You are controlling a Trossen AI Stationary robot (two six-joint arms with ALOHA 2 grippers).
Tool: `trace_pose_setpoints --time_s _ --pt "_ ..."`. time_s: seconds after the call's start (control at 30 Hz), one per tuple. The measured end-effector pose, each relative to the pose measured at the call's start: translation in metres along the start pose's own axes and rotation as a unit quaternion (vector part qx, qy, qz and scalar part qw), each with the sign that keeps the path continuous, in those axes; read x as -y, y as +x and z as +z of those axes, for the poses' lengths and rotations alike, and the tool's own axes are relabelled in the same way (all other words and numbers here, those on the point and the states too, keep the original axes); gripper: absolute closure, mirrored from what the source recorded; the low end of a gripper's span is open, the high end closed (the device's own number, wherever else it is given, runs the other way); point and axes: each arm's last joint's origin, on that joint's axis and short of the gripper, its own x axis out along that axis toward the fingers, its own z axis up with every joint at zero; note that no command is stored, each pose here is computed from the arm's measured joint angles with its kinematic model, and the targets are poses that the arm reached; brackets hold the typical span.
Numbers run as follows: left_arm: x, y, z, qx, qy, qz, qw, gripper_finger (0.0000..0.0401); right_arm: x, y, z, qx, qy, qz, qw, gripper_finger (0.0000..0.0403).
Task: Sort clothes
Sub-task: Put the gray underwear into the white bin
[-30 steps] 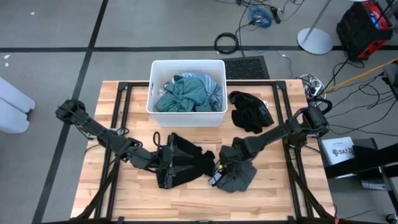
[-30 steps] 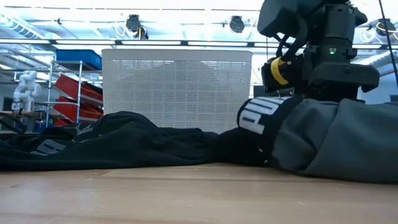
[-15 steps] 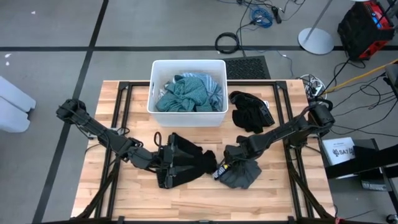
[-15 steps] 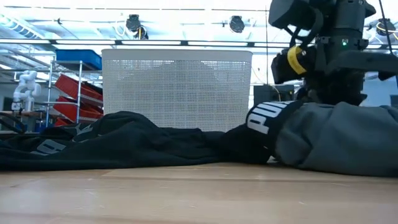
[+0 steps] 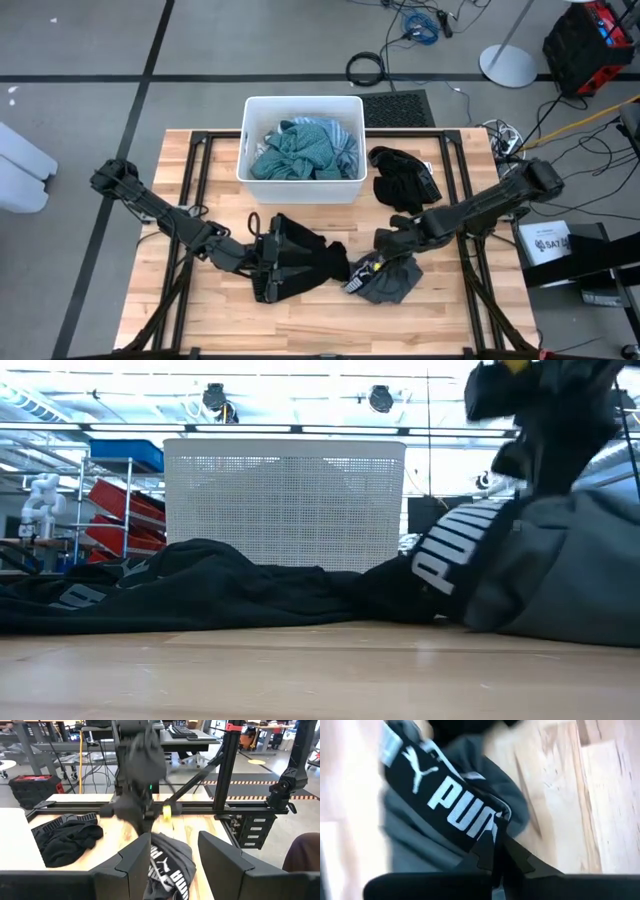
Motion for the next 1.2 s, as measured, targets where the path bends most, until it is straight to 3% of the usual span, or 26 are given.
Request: trace_pose_setpoints --time_s 0.3,0.53,0.8,0.97,1.07,1.2 --pt "0.0 0.0 0.0 -0.002 -0.001 0.0 1.0 0.0226 -0.01 -0.057 -0.01 0.117 -0.008 0.092 0.989 0.0402" --pt "0.0 0.0 -0.001 -0.006 -0.01 0.001 1.0 0.0226 -0.017 -0.094 -0.009 0.234 -0.048 0.173 0.956 0.0402" --pt "0.0 0.0 -0.002 -0.007 -0.009 0.001 1.0 0.0226 -0.018 -0.16 0.006 0.369 -0.121 0.193 0.901 0.0403" --pt "0.0 0.0 -0.002 -0.009 -0.007 0.002 1.0 0.0226 -0.018 -0.214 0.02 0.456 -0.187 0.173 0.852 0.0403" --pt "-0.002 0.001 -0.002 -0.01 -0.004 0.005 1.0 0.0226 -0.014 -0.249 0.028 0.513 -0.218 0.143 0.818 0.0403" --pt "-0.005 0.003 -0.006 -0.025 -0.001 0.013 1.0 0.0226 -0.004 -0.291 0.04 0.584 -0.232 0.053 0.776 0.0403"
